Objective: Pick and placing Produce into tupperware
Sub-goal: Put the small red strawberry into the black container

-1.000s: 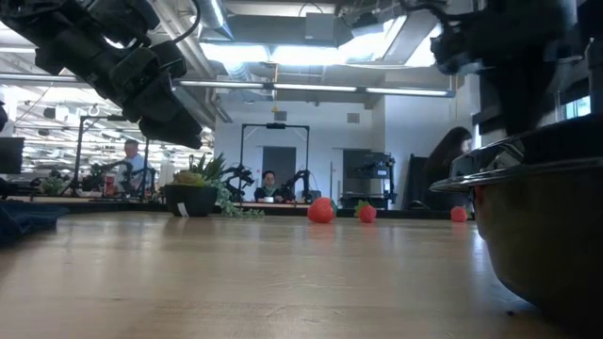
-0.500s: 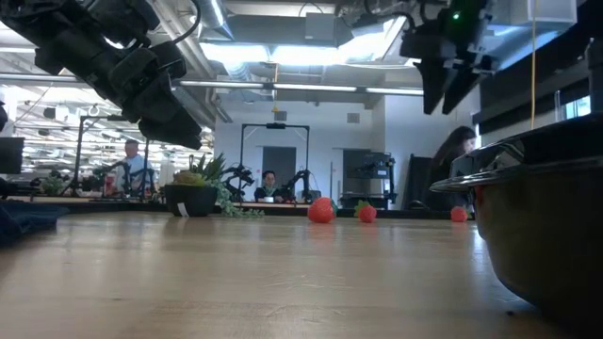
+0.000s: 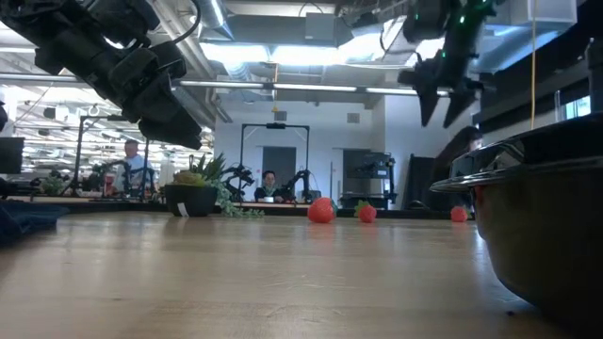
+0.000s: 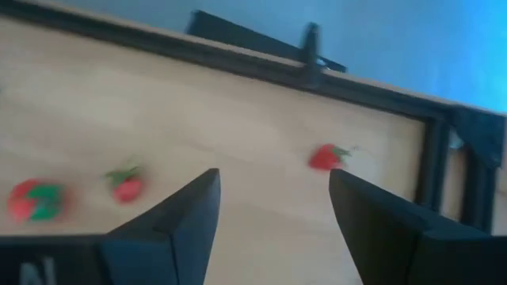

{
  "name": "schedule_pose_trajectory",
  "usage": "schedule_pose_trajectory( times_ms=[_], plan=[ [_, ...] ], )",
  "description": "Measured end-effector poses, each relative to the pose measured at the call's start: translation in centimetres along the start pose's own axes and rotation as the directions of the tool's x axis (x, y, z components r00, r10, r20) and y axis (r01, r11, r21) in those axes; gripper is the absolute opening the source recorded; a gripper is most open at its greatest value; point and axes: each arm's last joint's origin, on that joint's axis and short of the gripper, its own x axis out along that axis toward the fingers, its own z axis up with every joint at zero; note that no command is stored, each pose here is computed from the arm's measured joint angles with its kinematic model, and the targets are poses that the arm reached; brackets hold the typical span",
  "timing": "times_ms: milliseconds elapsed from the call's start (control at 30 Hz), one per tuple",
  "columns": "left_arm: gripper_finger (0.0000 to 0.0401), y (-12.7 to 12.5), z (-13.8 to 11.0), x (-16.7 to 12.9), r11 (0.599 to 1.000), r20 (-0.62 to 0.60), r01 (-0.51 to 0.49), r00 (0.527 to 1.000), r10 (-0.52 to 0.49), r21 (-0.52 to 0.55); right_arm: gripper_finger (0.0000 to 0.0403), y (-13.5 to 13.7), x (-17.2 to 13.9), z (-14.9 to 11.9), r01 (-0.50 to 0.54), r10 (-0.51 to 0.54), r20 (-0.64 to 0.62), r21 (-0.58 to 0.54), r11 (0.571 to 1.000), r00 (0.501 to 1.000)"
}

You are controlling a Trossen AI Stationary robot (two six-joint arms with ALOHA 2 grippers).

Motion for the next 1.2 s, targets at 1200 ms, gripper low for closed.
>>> schedule_pose_trajectory(
  times_ms=[1200],
  plan=[
    [0.0303, 0.1, -0.6, 0.0, 1.0, -0.058, -0.013, 0.998, 0.013, 0.003, 0.0239, -4.8, 14.5, 2.6, 0.25, -0.175, -0.336, 0.197, 0.948, 0.925]
  ],
)
